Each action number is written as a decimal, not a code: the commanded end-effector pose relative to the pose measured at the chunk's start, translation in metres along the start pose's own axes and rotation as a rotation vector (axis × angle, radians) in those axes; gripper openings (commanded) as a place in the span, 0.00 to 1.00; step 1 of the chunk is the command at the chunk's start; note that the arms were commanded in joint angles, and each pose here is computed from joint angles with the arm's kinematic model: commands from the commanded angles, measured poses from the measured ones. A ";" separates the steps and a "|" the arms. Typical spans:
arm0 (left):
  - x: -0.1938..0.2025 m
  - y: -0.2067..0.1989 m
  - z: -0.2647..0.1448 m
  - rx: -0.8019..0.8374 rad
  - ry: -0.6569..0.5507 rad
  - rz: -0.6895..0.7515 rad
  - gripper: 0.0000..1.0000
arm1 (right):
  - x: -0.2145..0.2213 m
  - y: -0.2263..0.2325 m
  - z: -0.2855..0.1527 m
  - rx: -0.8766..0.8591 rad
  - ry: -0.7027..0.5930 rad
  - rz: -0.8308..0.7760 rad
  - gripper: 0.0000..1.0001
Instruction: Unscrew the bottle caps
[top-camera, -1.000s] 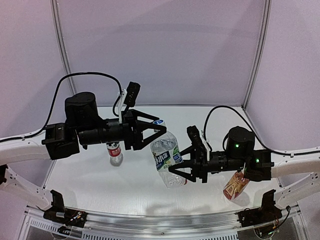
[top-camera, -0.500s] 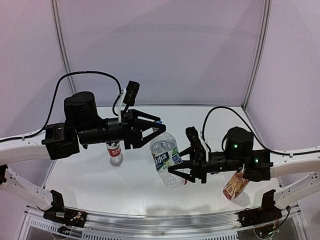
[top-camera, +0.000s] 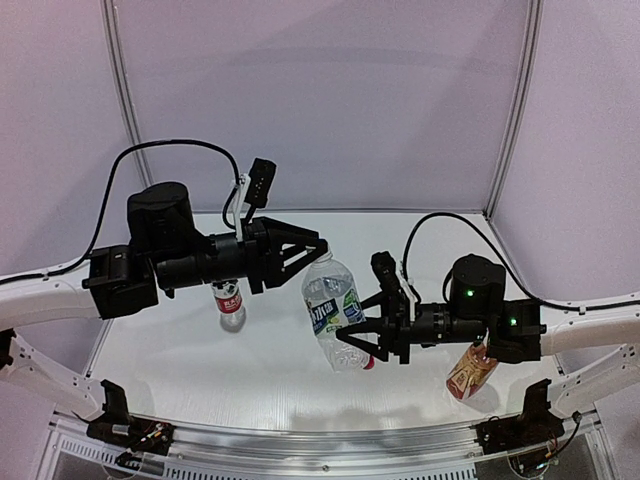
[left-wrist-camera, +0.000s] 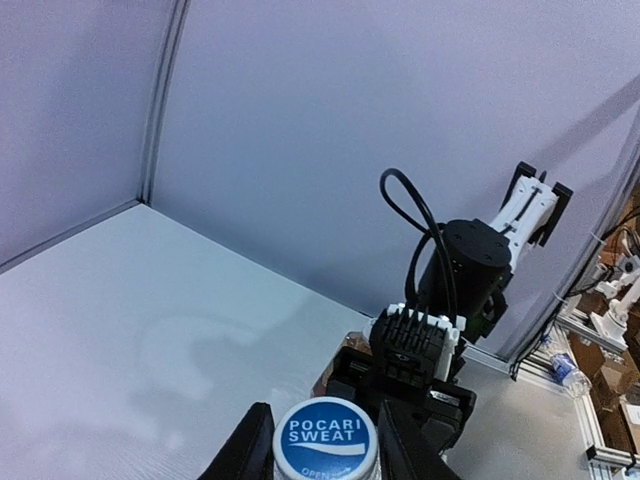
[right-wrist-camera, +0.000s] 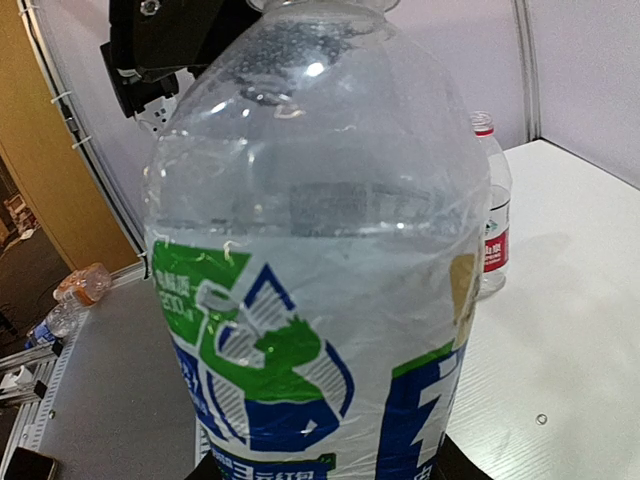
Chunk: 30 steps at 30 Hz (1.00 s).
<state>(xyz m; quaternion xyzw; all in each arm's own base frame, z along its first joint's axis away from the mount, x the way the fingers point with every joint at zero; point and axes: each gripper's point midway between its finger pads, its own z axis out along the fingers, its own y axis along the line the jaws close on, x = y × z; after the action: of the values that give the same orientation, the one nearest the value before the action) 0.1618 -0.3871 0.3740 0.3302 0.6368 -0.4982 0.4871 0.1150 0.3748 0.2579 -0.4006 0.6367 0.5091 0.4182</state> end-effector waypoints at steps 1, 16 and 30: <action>-0.014 0.016 0.000 -0.117 -0.038 -0.025 0.32 | -0.007 -0.023 -0.001 0.148 -0.022 -0.007 0.00; 0.012 0.044 0.052 -0.490 0.014 -0.081 0.19 | 0.001 -0.074 -0.009 0.441 0.006 -0.001 0.00; 0.021 0.033 0.058 -0.760 -0.035 -0.043 0.20 | 0.005 -0.114 -0.025 0.702 0.016 0.044 0.00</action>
<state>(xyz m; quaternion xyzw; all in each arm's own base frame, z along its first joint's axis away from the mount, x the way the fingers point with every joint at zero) 0.2286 -0.4183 0.3492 0.0864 0.7682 -0.2303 0.5911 0.1928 0.3472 0.2293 -0.2793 0.7534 0.3133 0.5062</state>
